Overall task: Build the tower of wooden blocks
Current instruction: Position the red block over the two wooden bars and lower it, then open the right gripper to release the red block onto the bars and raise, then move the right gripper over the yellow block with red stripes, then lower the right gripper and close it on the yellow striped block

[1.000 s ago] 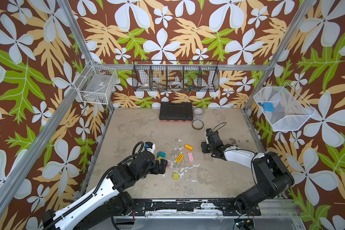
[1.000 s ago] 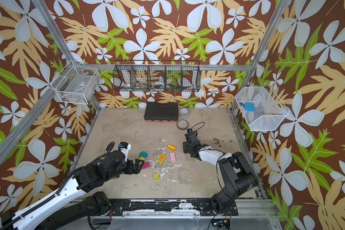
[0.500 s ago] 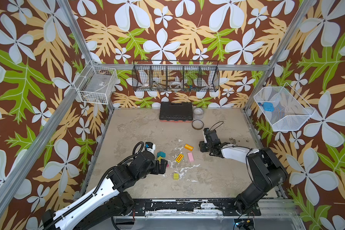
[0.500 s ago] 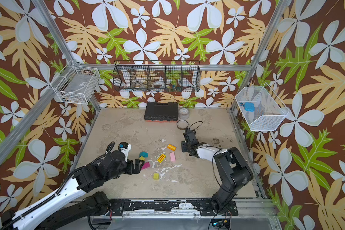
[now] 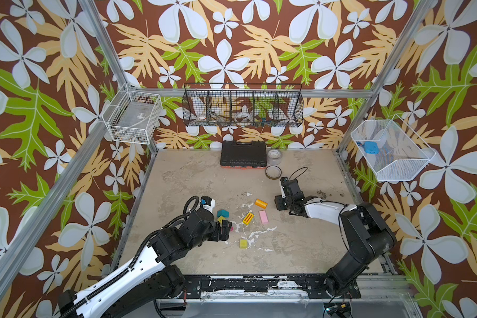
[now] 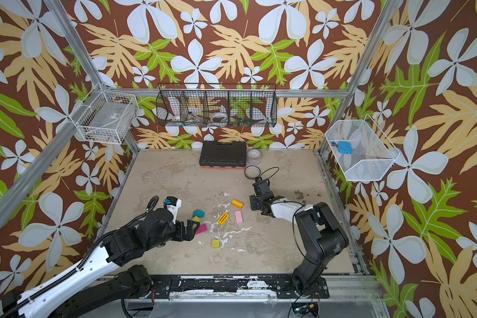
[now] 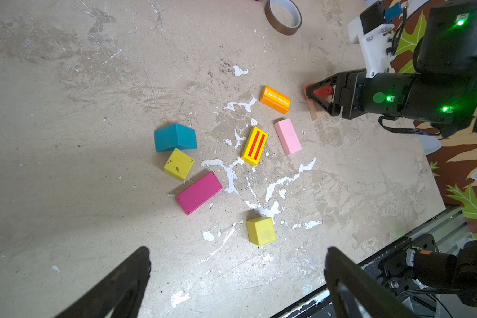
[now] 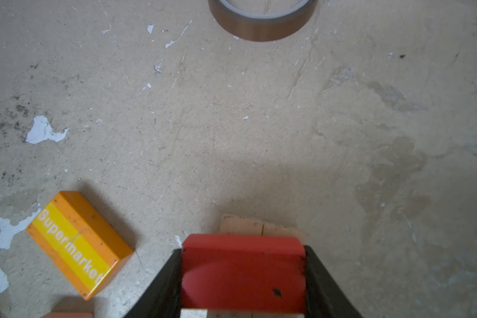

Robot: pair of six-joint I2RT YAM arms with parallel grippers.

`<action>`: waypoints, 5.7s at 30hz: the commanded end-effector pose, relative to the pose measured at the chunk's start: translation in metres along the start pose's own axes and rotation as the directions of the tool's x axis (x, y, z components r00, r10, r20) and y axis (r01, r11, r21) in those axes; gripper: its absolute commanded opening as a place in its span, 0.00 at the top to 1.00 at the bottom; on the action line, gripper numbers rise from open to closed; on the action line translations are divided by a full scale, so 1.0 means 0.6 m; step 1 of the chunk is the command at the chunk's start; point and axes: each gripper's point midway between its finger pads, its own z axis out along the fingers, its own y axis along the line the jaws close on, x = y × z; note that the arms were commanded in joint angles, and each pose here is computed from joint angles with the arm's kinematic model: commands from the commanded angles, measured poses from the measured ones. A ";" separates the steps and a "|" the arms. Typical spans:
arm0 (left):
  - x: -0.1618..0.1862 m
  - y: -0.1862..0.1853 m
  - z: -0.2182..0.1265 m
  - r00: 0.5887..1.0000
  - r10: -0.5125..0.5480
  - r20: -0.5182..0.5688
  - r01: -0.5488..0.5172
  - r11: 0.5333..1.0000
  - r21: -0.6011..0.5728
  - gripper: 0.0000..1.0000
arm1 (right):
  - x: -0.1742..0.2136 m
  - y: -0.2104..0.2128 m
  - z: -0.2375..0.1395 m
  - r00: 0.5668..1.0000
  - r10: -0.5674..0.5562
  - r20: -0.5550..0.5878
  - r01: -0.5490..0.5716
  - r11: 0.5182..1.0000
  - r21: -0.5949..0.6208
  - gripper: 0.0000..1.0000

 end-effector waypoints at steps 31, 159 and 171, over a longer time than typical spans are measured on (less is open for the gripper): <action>-0.002 -0.001 0.002 1.000 0.001 0.007 -0.001 1.000 0.003 0.00 | 0.002 -0.014 -0.004 1.000 0.026 0.004 -0.026 0.999 0.038 0.31; 0.003 -0.002 0.008 1.000 0.004 -0.006 -0.004 1.000 0.003 0.00 | 0.111 0.276 -0.015 0.923 -0.381 0.048 0.384 0.907 -0.174 0.25; 0.003 -0.002 0.008 1.000 0.004 -0.007 -0.004 1.000 0.005 0.00 | 0.114 0.285 -0.027 0.927 -0.371 0.055 0.374 0.900 -0.224 0.36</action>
